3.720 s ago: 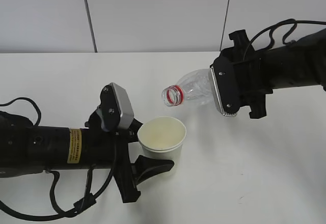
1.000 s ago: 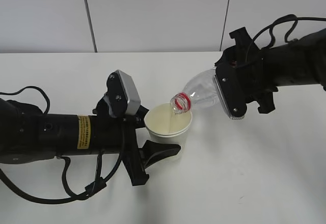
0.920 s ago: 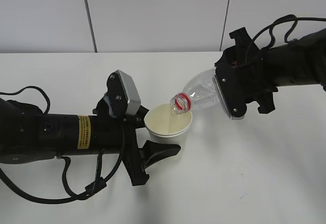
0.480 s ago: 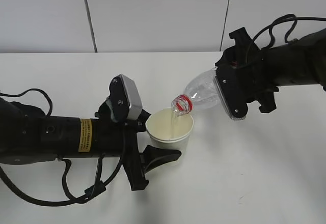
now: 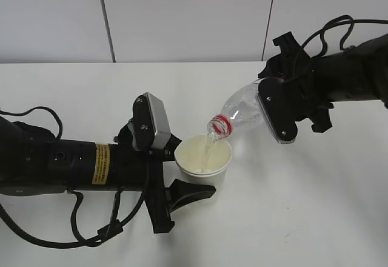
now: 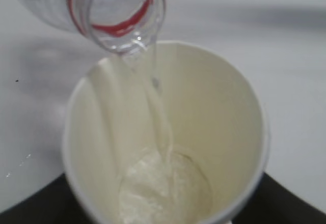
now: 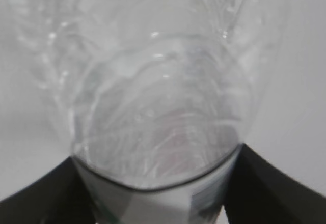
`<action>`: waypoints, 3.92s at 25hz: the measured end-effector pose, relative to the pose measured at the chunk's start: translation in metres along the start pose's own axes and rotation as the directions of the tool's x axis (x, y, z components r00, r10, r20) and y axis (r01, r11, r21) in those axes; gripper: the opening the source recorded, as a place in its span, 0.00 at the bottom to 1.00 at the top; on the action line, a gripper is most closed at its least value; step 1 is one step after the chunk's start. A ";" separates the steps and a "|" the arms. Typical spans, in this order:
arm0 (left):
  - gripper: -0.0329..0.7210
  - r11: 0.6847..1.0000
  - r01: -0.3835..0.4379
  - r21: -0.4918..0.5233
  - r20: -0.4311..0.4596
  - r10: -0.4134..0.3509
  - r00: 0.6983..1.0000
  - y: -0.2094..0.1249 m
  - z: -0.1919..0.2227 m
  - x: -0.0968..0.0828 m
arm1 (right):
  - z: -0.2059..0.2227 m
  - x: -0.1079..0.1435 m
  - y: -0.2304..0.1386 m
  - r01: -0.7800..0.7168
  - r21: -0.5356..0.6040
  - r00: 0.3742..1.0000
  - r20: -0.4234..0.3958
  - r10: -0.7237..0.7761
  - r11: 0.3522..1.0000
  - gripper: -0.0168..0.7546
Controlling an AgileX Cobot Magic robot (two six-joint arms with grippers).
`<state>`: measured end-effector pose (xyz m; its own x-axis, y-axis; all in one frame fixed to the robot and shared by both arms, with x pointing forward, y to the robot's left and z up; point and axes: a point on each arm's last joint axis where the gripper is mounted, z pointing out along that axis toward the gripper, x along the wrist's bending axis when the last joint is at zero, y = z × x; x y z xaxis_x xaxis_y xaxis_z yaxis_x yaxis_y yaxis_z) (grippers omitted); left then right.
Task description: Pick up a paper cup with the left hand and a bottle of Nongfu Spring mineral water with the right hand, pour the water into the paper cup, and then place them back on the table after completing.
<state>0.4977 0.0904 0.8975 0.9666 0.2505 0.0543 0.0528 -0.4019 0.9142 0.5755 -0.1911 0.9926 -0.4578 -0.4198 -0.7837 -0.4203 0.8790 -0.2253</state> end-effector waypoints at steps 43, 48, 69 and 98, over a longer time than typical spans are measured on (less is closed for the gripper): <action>0.63 1.000 -0.014 0.013 0.012 0.014 1.000 -0.001 0.000 -0.001 | 0.000 0.000 -0.001 0.040 0.010 0.999 0.000 -0.040 0.999 0.62; 0.63 1.000 -0.014 0.013 0.012 0.014 1.000 -0.001 0.000 -0.001 | 0.000 0.000 -0.001 0.040 0.011 0.999 0.000 -0.040 0.999 0.62; 0.63 1.000 -0.014 0.016 0.012 0.014 1.000 -0.001 0.000 -0.001 | 0.000 0.000 -0.001 0.040 0.012 0.999 0.000 -0.040 0.999 0.62; 0.63 0.993 0.118 -0.022 -0.134 -0.120 0.984 -0.001 -0.001 0.012 | -0.001 0.000 0.010 -0.794 -0.069 0.607 -0.088 0.790 0.603 0.62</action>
<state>0.5096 0.0942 0.8979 0.9108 0.4129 -0.0026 0.1612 -0.3498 0.9228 0.5709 -0.1822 0.9909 -0.6785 0.4194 -0.6031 0.0560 0.8482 0.5267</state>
